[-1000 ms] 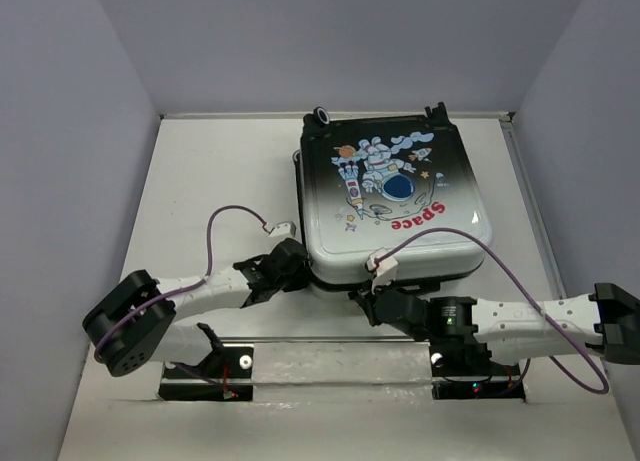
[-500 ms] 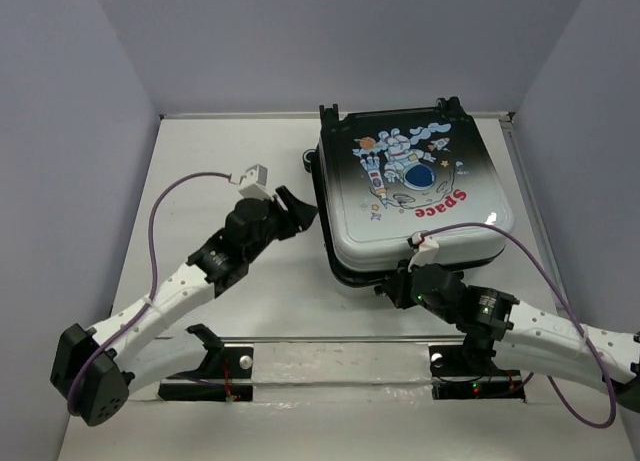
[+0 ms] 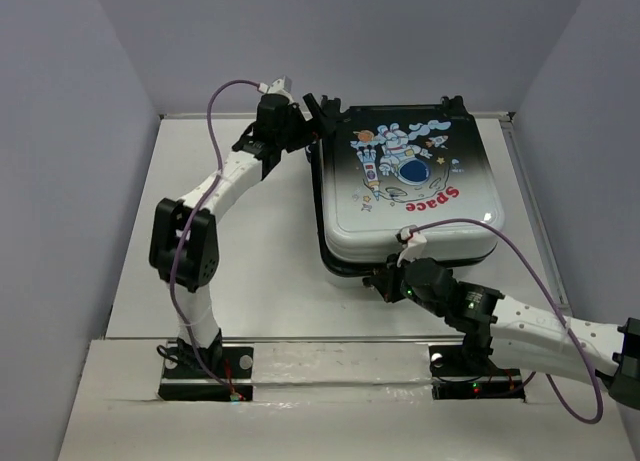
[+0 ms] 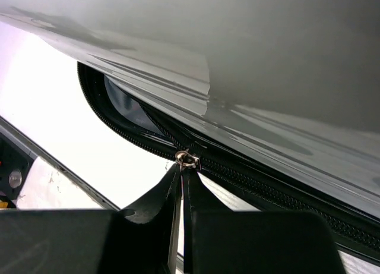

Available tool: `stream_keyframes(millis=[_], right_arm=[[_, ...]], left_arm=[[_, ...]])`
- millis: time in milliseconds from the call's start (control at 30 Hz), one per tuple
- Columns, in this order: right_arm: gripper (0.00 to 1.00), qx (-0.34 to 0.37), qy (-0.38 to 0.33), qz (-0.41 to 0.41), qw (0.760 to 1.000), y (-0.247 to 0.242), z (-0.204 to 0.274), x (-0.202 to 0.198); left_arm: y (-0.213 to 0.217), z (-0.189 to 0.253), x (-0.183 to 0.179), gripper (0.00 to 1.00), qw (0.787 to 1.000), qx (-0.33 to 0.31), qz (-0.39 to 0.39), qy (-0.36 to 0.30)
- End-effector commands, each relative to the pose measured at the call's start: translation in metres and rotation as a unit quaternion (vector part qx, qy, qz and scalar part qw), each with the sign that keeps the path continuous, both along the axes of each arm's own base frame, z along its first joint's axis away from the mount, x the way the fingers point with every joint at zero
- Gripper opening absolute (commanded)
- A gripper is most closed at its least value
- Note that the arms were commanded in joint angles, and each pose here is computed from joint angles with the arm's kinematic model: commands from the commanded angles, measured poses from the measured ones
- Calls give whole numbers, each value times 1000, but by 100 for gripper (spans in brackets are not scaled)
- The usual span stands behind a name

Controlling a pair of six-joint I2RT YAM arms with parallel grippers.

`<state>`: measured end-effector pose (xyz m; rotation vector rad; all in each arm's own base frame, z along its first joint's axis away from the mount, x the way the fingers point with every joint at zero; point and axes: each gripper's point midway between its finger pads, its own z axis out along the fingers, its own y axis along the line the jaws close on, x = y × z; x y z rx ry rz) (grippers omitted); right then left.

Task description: Pack the luggage

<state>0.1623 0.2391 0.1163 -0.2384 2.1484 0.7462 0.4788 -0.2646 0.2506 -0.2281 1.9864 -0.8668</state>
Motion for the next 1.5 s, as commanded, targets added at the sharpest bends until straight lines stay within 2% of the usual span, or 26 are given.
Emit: stream_keyframes(millis=[0, 33, 200, 433, 600, 667, 733, 767, 833, 867, 900, 967, 1067, 1100, 1200, 1233, 1267, 1333, 1367, 1400, 1467], right_arm=[[7, -2, 78, 24, 997, -4, -30, -27], [7, -7, 81, 26, 996, -4, -33, -28], [7, -17, 96, 47, 994, 1, -45, -34], [7, -12, 98, 57, 994, 3, -46, -37], [7, -4, 100, 55, 993, 0, -48, -39], [7, -1, 102, 53, 993, -1, -49, -41], [7, 1, 103, 52, 993, -2, -50, -41], [7, 0, 104, 50, 993, -3, -51, -41], [7, 2, 101, 47, 994, -4, -50, -40], [7, 1, 101, 44, 994, -5, -50, -40], [7, -2, 99, 40, 994, -6, -50, -38], [7, -8, 92, 28, 995, -8, -48, -34], [7, -16, 78, 21, 997, -9, -44, -27], [7, -18, 74, 22, 997, -7, -43, -25], [7, -55, 46, 26, 997, -5, -38, -7], [7, -55, 47, 18, 997, -4, -36, -1], [7, -66, 33, 26, 997, -5, -34, 7], [7, -33, 17, 31, 999, 0, -17, 31], [7, 6, -8, 39, 999, 2, 2, 53], [7, 13, -2, 51, 999, 7, 2, 61], [7, 45, -34, 79, 995, 34, 42, 79]], left_arm=[[-14, 10, 36, 99, 999, -24, -47, -3], [-21, 13, 56, 99, 998, -27, -48, -11], [-42, 19, 100, 99, 996, -48, -63, -28], [-53, -11, 134, 99, 997, -54, -56, -3], [-62, -23, 144, 99, 994, -96, -59, 1], [-66, -19, 151, 91, 991, -121, -62, -12], [-67, -19, 155, 75, 989, -137, -59, -16], [-68, -9, 157, 53, 986, -153, -63, -37], [-64, -6, 159, 35, 981, -178, -63, -35], [-62, -2, 159, 14, 980, -186, -63, -40], [-52, 6, 164, 6, 977, -195, -60, -59], [-17, 14, 171, 6, 978, -197, -22, -70], [37, 22, 163, 6, 979, -185, 20, -83], [75, 21, 157, 6, 979, -178, 50, -81], [134, 23, 138, 6, 979, -160, 88, -92], [135, 22, 131, 6, 979, -156, 89, -92], [155, 22, 129, 6, 978, -151, 105, -94], [169, 23, 113, 6, 979, -143, 108, -93], [187, 23, 110, 6, 978, -140, 122, -94], [191, 23, 105, 6, 978, -132, 128, -96], [196, 25, 90, 6, 978, -123, 135, -97]])
